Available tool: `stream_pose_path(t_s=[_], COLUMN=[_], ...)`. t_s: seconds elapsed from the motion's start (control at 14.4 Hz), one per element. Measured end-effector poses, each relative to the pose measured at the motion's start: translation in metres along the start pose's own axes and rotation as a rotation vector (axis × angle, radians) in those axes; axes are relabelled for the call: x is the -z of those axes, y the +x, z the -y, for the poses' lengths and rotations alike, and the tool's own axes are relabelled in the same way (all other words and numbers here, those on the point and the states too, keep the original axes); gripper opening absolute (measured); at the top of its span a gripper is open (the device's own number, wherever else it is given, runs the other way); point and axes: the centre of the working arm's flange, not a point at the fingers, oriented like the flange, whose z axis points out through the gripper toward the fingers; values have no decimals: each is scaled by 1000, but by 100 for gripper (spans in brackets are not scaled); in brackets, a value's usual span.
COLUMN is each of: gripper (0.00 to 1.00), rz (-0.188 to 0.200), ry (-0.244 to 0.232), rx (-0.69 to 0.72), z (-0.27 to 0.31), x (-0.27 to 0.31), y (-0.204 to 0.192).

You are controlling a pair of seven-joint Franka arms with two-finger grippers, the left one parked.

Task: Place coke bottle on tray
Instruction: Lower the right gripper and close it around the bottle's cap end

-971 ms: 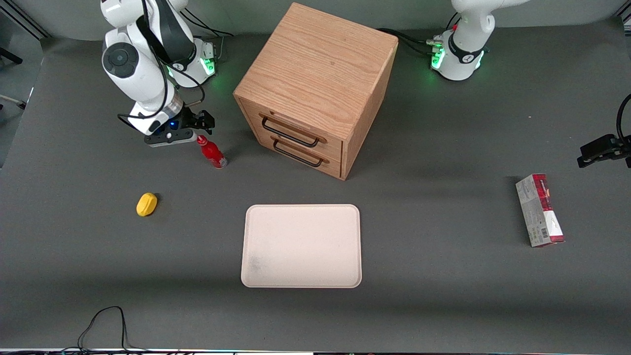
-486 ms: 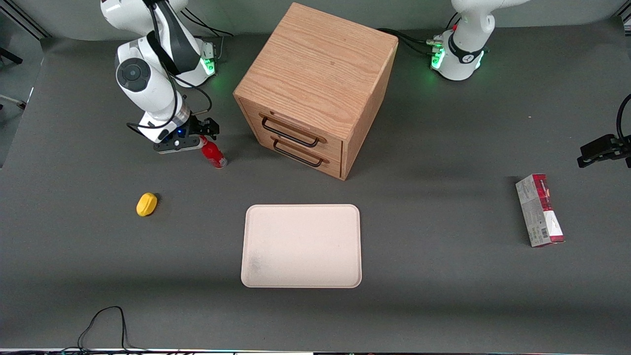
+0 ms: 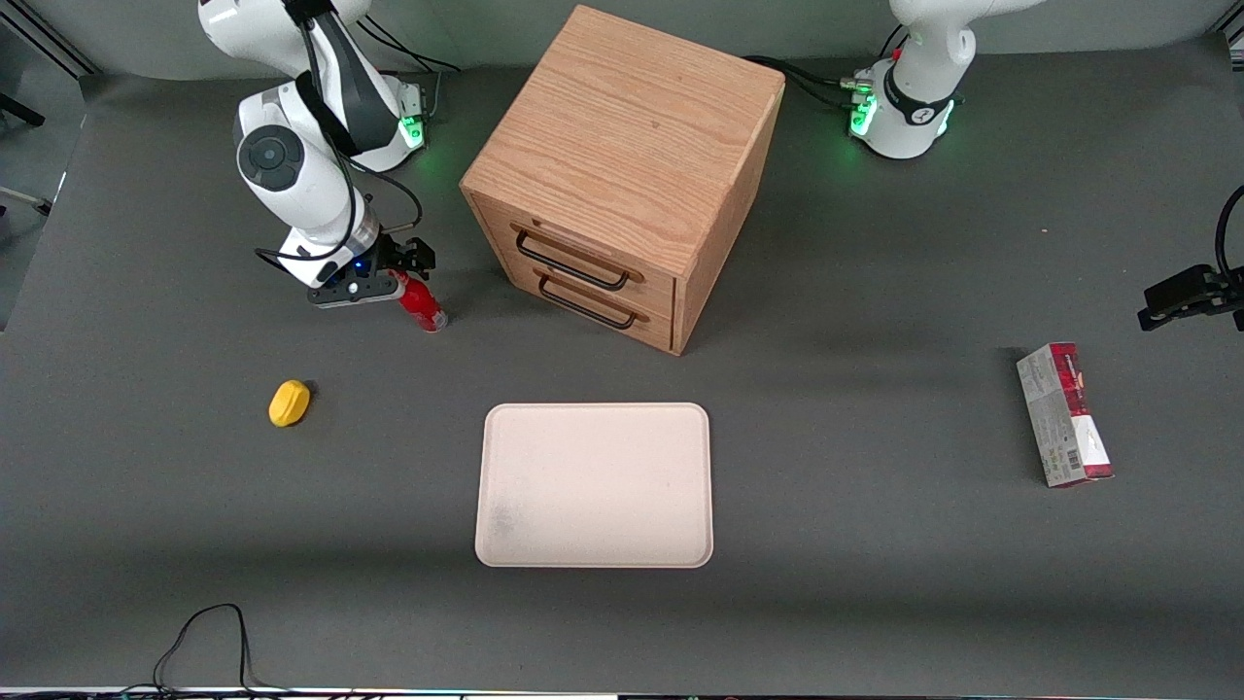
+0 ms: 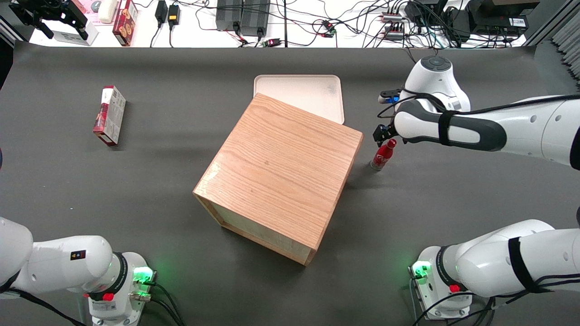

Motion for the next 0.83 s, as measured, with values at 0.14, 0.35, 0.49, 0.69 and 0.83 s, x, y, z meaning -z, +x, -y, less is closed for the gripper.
stream_pose_path(t_s=[0.14, 0.35, 0.49, 0.69, 0.83], gripper=[87, 52, 33, 31, 31], rz=[4, 8, 12, 16, 29], ry=[-1, -2, -3, -4, -8], rx=[-4, -5, -6, -7, -8], z=[0, 0, 0, 0, 0], x=[-1, -2, -2, -2, 0], y=[0, -1, -1, -2, -2])
